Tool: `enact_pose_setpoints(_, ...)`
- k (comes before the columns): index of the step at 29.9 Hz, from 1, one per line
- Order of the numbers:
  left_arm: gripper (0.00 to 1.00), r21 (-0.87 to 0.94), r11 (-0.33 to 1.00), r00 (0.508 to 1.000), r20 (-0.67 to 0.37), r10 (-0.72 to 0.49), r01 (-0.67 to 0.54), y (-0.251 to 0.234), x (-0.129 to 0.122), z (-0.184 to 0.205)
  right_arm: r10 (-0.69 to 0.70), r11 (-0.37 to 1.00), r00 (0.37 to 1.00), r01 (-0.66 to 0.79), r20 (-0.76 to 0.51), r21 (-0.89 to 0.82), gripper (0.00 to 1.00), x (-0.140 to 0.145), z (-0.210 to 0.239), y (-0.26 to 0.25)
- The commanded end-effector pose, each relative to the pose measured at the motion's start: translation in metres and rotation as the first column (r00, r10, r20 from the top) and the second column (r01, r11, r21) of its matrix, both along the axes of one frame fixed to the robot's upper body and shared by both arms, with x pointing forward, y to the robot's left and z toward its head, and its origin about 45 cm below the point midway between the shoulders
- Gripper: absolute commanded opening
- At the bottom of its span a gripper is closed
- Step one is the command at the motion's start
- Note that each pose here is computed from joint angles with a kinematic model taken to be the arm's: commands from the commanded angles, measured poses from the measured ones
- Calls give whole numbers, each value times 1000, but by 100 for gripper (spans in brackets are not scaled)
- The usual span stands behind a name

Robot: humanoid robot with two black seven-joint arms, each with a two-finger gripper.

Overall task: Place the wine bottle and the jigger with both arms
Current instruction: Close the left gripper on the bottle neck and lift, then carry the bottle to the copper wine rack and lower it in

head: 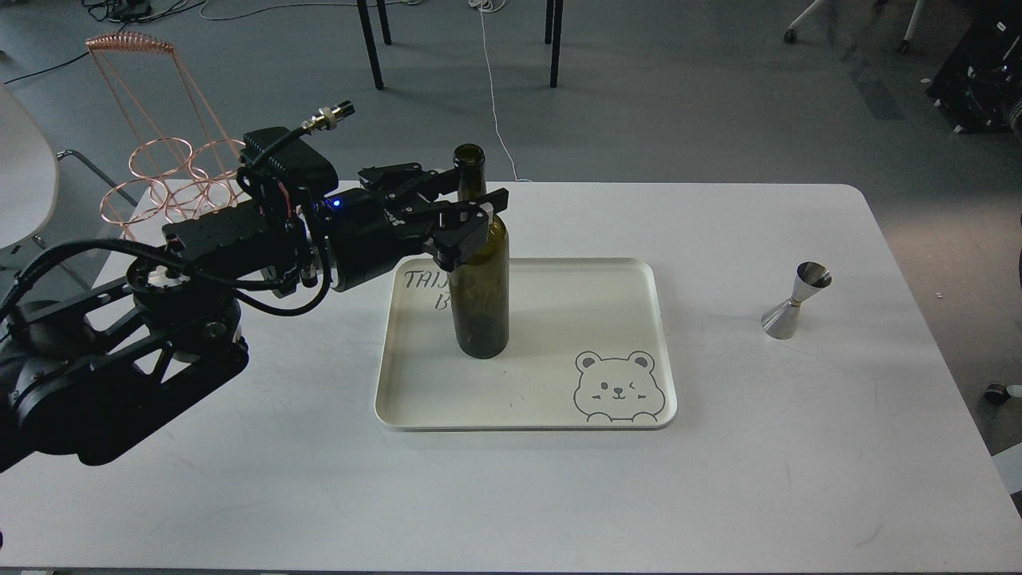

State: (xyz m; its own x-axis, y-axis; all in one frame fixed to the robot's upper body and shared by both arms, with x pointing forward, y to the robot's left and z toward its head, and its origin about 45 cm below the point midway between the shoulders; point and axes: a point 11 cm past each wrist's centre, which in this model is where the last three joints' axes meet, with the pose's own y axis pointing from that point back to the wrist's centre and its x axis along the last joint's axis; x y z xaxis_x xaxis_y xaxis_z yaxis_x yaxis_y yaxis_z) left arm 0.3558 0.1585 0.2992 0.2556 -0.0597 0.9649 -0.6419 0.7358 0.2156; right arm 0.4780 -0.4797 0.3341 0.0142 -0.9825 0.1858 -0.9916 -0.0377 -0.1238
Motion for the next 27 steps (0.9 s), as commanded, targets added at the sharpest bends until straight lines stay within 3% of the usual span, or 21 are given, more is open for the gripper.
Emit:
enact_pose_setpoints(1, 54, -1, 1000, 1000, 9, -1, 1, -1, 1, 4, 0, 1000, 1000, 0, 0, 0, 97, 0, 0, 0)
enact_pose_setpoints(5, 53, 1, 1000, 1000, 7, -5, 5, -1, 1, 2, 0, 1000, 1000, 0, 0, 0, 97, 0, 0, 0)
enact_pose_setpoints(15, 23, -22, 1000, 999, 36, 11, -10, 2, 4, 11, 3, 1000, 1000, -3, -2, 1, 98, -1, -1, 0)
enact_pose_setpoints(20, 20, -27, 999, 997, 65, 34, -32, 13, 8, 24, 3, 1000, 1000, -3, -3, 0, 98, -1, -1, 0)
enact_pose_setpoints(27, 17, -66, 992, 988, 104, 114, -108, 56, 22, 71, 4, 1000, 1000, -4, -2, 0, 98, 0, 0, 0)
